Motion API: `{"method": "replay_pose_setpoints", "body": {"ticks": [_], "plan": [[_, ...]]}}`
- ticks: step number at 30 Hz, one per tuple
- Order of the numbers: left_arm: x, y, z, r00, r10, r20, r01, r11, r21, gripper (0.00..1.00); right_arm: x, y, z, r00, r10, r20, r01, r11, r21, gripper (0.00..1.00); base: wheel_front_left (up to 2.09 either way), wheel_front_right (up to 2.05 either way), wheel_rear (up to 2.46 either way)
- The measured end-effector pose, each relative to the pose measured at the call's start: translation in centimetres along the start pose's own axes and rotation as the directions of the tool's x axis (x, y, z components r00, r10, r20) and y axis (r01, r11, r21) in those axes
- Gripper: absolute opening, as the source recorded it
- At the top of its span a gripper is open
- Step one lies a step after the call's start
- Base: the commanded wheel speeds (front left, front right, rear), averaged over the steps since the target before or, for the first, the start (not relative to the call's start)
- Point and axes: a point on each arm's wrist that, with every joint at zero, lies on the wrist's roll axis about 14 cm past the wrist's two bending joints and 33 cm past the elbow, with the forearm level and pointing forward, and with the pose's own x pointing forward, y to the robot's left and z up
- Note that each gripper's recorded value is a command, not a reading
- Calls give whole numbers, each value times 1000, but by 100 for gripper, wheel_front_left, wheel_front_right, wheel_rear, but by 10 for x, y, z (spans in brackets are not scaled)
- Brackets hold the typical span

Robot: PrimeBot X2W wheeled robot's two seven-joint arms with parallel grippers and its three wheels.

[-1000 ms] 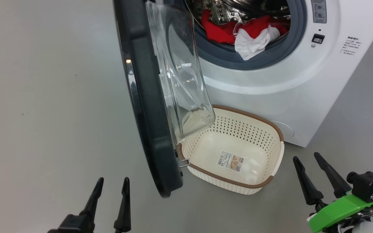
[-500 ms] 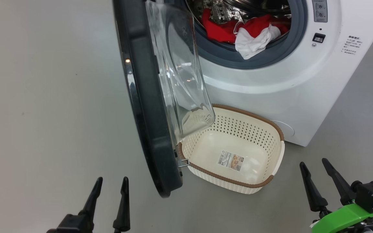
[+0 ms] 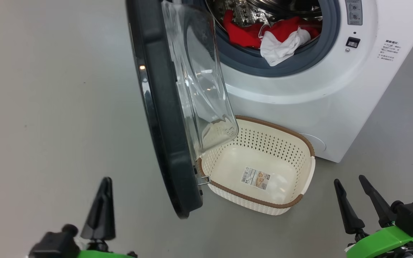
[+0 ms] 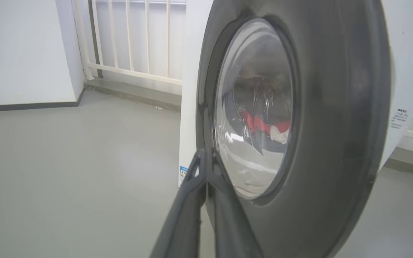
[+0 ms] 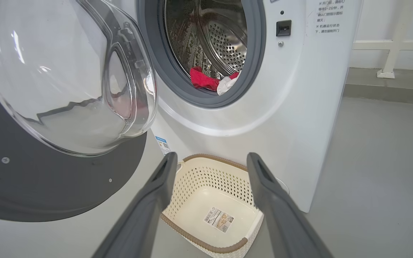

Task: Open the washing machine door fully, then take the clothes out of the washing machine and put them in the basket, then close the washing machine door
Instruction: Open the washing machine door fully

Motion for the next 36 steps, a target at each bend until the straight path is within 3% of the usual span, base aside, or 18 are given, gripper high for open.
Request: {"method": "replay_pose_setpoints", "body": {"ticks": [6, 10, 11, 16, 22, 28, 36], "plan": [[10, -6, 75, 972, -1, 234, 4, 1000, -13, 0, 0, -1, 1, 1000, -4, 5, 4, 1000, 0, 100, 0, 0, 0], [8, -35, 132, 911, -69, 407, 85, 996, -21, 0, 0, -1, 2, 1000, -4, 6, 4, 1000, -8, 100, 0, 0, 0], [4, -57, 145, 887, -126, 444, 155, 987, -30, 0, 0, -2, 2, 1000, -4, 6, 4, 1000, -13, 100, 0, 0, 0], [-5, -111, 126, 879, -272, 392, 320, 945, -62, 0, 0, -4, 1, 1000, -9, 7, 9, 1000, -12, 100, 0, 0, 0], [-11, -146, 61, 898, -394, 195, 421, 898, -127, 0, -2, -6, -1, 1000, -14, 3, 14, 1000, -9, 100, 0, 0, 0], [-9, -140, 8, 925, -378, 27, 376, 908, -186, 0, -5, -8, -2, 1000, -21, 0, 21, 1000, -7, 100, 0, 0, 0], [5, -124, -10, 939, -342, -26, 334, 930, -154, 0, -6, -7, -2, 1000, -20, 1, 20, 1000, 6, 100, 0, 0, 0]]}}
